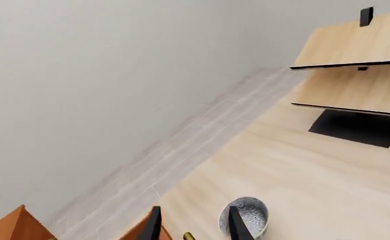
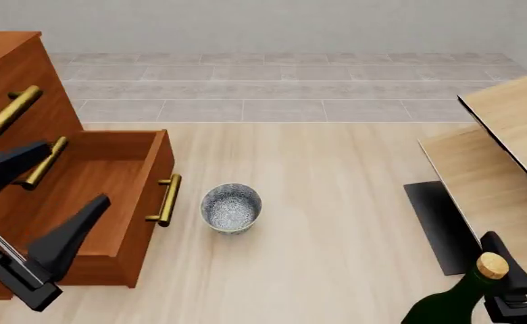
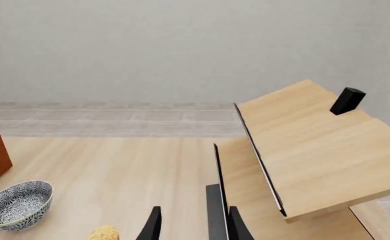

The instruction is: Put the bowl on top of the cabinet.

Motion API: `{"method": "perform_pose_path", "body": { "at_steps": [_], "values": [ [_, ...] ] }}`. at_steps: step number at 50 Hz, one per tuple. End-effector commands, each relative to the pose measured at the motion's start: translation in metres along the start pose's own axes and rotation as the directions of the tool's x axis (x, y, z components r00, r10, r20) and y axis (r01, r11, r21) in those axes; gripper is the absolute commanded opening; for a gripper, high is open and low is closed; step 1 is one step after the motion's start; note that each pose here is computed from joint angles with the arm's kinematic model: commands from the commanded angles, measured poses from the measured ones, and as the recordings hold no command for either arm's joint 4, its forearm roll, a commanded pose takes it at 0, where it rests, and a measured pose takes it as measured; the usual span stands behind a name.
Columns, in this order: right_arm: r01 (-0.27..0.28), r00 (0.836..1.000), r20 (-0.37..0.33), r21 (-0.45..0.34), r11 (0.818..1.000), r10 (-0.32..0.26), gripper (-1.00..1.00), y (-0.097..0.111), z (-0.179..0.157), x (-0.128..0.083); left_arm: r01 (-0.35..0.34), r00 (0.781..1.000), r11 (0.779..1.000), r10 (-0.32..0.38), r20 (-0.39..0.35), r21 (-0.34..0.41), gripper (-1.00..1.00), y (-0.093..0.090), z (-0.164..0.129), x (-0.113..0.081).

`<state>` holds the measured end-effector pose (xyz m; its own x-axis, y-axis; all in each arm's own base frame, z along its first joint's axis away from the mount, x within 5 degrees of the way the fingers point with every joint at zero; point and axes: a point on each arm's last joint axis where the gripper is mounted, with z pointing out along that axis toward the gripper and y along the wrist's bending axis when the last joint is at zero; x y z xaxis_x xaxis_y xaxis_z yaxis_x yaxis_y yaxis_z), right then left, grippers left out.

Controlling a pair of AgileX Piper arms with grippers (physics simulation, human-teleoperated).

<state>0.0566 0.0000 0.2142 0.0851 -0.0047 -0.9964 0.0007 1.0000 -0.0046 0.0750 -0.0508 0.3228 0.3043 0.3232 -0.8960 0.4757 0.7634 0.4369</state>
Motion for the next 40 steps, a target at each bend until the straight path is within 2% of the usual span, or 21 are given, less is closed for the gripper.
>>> {"method": "perform_pose_path", "body": {
  "at_steps": [1,2,5,6,7,9,10,18,34,35,40],
  "values": [
    [-0.004,1.000,0.001,0.000,1.000,0.004,1.00,0.000,0.000,0.000,-0.078,0.997,0.992,0.077,0.018,0.099,1.00,-0.009,0.021,-0.007],
    [-0.004,1.000,0.001,0.000,1.000,0.004,1.00,0.000,0.000,0.000,-0.064,0.998,0.992,0.063,0.006,0.111,1.00,-0.009,0.024,-0.008],
    [-0.004,1.000,0.000,0.000,1.000,0.004,1.00,0.000,0.000,0.000,-0.095,0.995,0.986,0.094,0.017,0.135,1.00,-0.012,0.027,-0.008],
    [-0.004,1.000,0.000,0.000,1.000,0.004,1.00,0.000,0.000,0.000,-0.083,0.997,0.987,0.083,0.008,0.135,1.00,-0.011,0.030,-0.010],
    [-0.004,1.000,0.001,0.000,1.000,0.004,1.00,0.000,0.000,0.000,-0.099,0.995,0.982,0.099,0.010,0.162,1.00,-0.015,0.034,-0.011],
    [-0.004,1.000,0.001,0.000,1.000,0.004,1.00,0.000,0.000,0.000,-0.092,0.996,0.983,0.093,0.006,0.160,1.00,-0.014,0.036,-0.012],
    [-0.004,1.000,0.000,0.000,1.000,0.004,1.00,0.000,0.000,0.000,-0.097,0.995,0.978,0.099,0.002,0.185,1.00,-0.017,0.040,-0.013],
    [-0.004,1.000,0.001,0.000,1.000,0.004,1.00,0.000,0.000,0.000,-0.090,0.994,0.967,0.101,-0.034,0.240,1.00,-0.023,0.055,-0.015],
    [-0.004,1.000,0.001,0.000,1.000,0.004,1.00,0.000,0.000,0.000,-0.151,0.980,0.934,0.184,-0.076,0.324,1.00,-0.037,0.077,-0.012],
    [-0.004,1.000,0.001,0.000,1.000,0.004,1.00,0.000,0.000,0.000,-0.170,0.976,0.924,0.206,-0.073,0.344,1.00,-0.041,0.079,-0.009],
    [-0.004,1.000,0.001,0.000,1.000,0.004,1.00,0.000,0.000,0.000,-0.179,0.971,0.917,0.223,-0.086,0.356,1.00,-0.043,0.083,-0.007]
  ]
}}
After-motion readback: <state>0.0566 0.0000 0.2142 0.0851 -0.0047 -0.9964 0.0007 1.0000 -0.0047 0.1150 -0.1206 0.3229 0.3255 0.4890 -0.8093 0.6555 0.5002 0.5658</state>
